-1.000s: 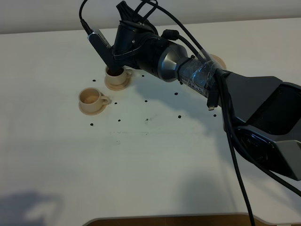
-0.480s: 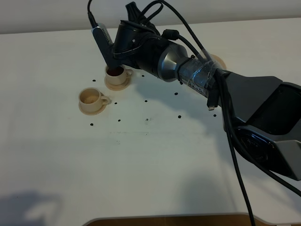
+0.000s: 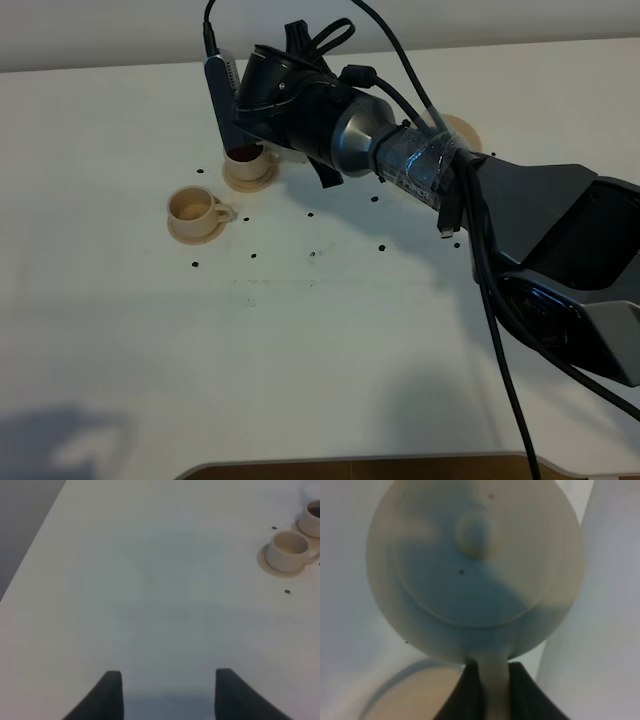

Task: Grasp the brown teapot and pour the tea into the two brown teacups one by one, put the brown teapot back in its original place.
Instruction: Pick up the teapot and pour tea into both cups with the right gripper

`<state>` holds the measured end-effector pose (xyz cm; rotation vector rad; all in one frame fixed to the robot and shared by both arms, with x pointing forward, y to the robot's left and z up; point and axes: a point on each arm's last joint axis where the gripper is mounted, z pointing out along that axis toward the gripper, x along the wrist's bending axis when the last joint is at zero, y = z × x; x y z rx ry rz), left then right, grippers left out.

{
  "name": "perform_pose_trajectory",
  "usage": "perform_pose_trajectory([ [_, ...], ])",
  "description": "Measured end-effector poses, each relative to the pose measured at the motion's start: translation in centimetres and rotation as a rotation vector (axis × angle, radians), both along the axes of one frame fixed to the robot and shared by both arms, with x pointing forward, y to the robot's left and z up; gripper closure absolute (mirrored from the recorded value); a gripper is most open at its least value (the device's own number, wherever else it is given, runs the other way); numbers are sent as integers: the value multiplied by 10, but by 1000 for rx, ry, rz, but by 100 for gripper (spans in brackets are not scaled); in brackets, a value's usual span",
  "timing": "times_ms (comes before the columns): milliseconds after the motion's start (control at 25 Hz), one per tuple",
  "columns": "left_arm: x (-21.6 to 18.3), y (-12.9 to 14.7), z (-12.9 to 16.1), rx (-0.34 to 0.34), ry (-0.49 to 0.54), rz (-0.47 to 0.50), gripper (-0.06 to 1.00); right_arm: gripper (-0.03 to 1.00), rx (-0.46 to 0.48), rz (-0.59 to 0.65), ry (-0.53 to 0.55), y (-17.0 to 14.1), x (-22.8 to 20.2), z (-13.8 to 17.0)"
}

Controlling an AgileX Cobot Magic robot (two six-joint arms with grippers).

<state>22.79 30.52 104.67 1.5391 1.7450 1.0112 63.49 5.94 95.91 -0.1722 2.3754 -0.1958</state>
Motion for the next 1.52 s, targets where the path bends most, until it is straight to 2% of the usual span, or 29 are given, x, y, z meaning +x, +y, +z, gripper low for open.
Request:
perform_pose_trajectory([
  [400,0,0,0,0,0,0,50,88,179,-239,87,-1,-8,25],
  [760,0,0,0,0,0,0,50,88,442,-400,321,-6,-6,20],
  [1160,0,0,0,0,0,0,50,88,555,-489,433,-9,-4,17],
  [1520,0,0,0,0,0,0,50,88,575,-510,439,-14,-1,22],
])
